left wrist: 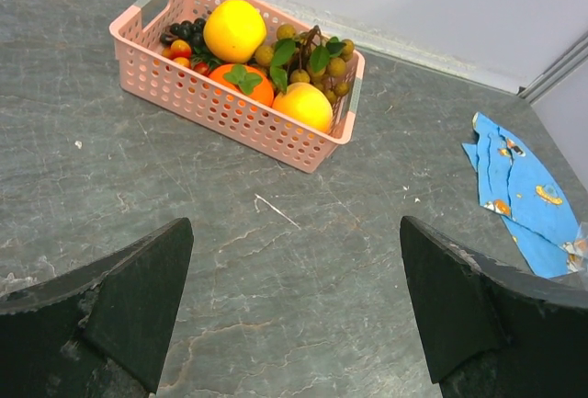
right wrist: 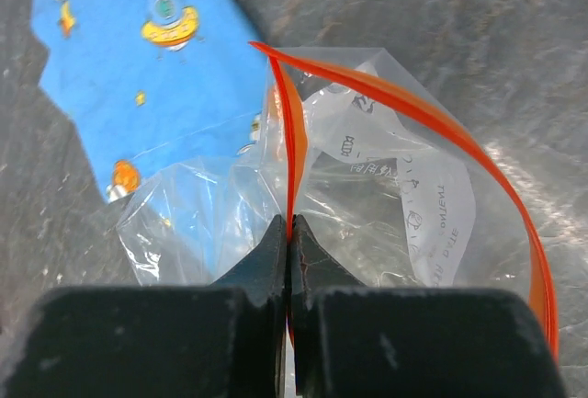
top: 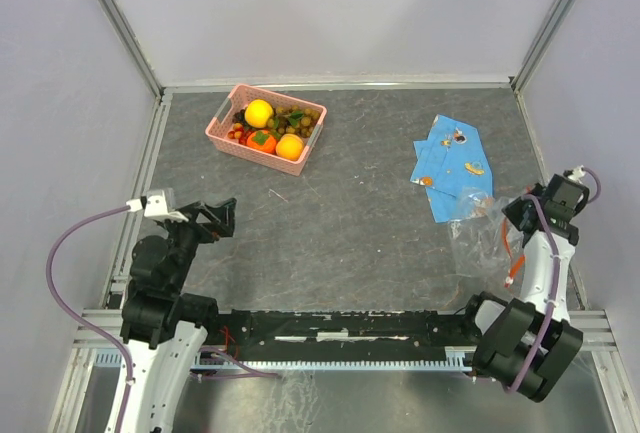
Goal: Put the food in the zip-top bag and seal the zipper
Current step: Pick up the zipper food storage bag at the corner of the board.
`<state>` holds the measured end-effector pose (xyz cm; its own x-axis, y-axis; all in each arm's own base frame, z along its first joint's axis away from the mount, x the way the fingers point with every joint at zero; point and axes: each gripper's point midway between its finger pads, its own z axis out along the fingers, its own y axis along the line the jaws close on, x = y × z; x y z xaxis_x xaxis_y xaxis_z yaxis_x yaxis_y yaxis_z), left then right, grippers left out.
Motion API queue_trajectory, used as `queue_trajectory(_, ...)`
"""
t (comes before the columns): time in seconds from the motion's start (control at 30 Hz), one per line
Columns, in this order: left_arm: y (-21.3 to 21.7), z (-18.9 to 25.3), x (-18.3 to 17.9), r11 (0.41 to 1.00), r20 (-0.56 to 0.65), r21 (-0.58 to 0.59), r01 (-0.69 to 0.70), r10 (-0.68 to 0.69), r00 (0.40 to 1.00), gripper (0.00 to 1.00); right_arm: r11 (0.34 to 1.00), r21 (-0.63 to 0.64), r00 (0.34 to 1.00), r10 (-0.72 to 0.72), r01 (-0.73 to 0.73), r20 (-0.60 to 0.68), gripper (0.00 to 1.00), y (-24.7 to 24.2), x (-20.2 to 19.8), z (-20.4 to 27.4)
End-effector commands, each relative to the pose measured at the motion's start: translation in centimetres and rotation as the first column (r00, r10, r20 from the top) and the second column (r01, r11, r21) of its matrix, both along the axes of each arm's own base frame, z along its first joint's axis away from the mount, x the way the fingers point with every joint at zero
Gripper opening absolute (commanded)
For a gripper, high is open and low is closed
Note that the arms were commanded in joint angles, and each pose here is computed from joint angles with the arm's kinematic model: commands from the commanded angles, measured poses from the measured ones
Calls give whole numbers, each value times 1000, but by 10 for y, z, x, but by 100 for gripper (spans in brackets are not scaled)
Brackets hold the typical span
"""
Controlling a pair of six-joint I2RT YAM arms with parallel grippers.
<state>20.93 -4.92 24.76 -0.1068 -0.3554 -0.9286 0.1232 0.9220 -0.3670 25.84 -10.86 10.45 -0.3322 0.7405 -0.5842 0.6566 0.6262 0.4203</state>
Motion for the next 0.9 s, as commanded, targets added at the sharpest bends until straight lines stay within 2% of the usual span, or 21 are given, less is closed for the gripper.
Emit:
queue_trajectory(0.0,-3,16,4,1000,22,0,14,-14,1000,99,997,-42,994,64,-60,85,2,15,20,44)
queue_trajectory(0.2,-23,11,11,990,-53,-119,81,-88,995,99,979,-43,968,206,-202,142,2,62,40,71)
queue_trajectory(0.47,-62,-6,22,931,-145,-299,208,-260,955,98,921,-27,900,385,-388,205,2,124,64,92)
queue_trajectory(0.7,-88,-13,43,885,-195,-367,286,-374,907,98,836,-3,806,530,-549,263,2,196,85,97)
queue_trajectory(0.87,-115,-3,54,840,-178,-410,356,-456,872,98,801,8,769,573,-599,283,2,236,92,98)
